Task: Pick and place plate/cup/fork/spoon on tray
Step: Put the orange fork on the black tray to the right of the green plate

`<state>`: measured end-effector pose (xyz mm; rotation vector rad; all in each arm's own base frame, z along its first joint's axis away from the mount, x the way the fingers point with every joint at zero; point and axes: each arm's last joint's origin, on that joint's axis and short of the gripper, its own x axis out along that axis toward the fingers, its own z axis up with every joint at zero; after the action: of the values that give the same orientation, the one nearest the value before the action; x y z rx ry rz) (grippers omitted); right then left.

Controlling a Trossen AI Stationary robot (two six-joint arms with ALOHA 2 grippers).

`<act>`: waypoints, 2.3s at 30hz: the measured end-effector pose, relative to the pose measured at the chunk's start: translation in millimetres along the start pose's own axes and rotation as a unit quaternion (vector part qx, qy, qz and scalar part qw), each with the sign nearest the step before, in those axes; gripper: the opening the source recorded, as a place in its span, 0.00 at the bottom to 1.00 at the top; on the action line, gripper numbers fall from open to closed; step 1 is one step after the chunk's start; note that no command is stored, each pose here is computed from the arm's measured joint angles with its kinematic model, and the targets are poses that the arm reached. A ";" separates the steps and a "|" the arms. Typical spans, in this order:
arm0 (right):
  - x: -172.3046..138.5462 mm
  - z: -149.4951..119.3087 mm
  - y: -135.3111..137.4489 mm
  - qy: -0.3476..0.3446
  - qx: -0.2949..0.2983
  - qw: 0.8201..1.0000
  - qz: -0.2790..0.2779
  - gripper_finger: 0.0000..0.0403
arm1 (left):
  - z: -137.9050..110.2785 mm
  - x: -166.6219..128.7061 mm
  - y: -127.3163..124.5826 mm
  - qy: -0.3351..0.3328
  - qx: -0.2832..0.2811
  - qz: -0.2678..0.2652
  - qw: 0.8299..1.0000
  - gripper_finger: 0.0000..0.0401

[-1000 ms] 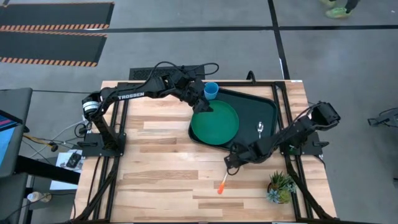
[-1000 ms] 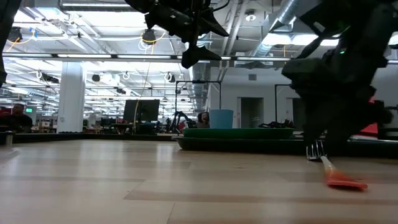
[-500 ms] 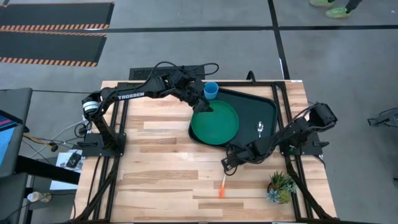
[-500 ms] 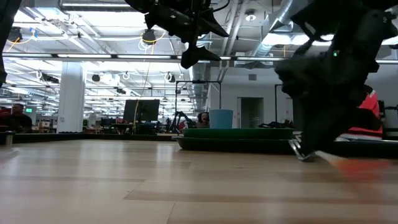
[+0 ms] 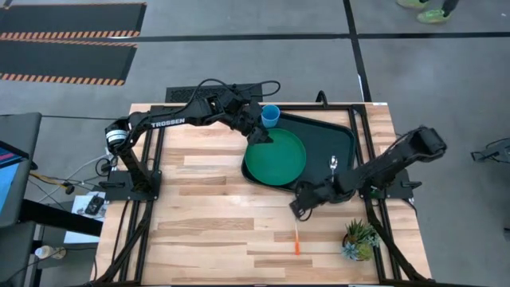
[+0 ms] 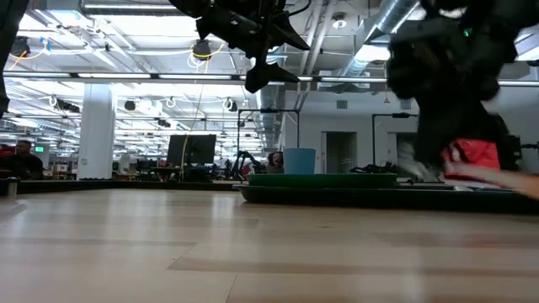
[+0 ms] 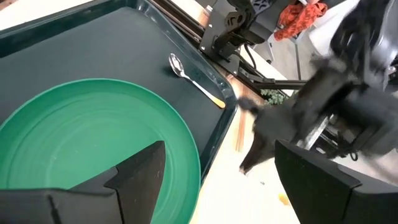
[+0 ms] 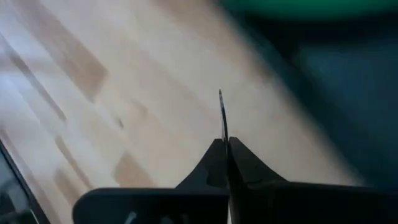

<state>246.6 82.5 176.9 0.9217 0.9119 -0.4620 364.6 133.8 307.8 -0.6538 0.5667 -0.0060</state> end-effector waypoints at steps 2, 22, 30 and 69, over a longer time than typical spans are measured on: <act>-18.4 11.3 -1.9 -0.043 -0.006 0.999 0.009 0.01 | 0.0 0.0 0.0 0.000 0.000 0.000 1.000 0.71; -79.9 30.1 -156.7 -0.240 0.034 0.970 -0.027 0.00 | 1.7 0.0 1.6 -0.019 -0.008 0.034 0.999 0.71; -86.6 43.8 -180.3 -0.234 0.020 0.972 -0.030 0.00 | 1.9 0.0 1.6 -0.022 -0.016 0.035 0.999 0.71; -51.8 73.3 -209.2 -0.132 0.097 0.983 -0.079 0.17 | 2.3 -0.1 2.6 -0.029 -0.021 0.051 0.998 0.71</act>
<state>108.4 -94.8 140.9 0.9415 0.7071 -0.8021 365.2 137.2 307.9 -0.6637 0.5454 0.1205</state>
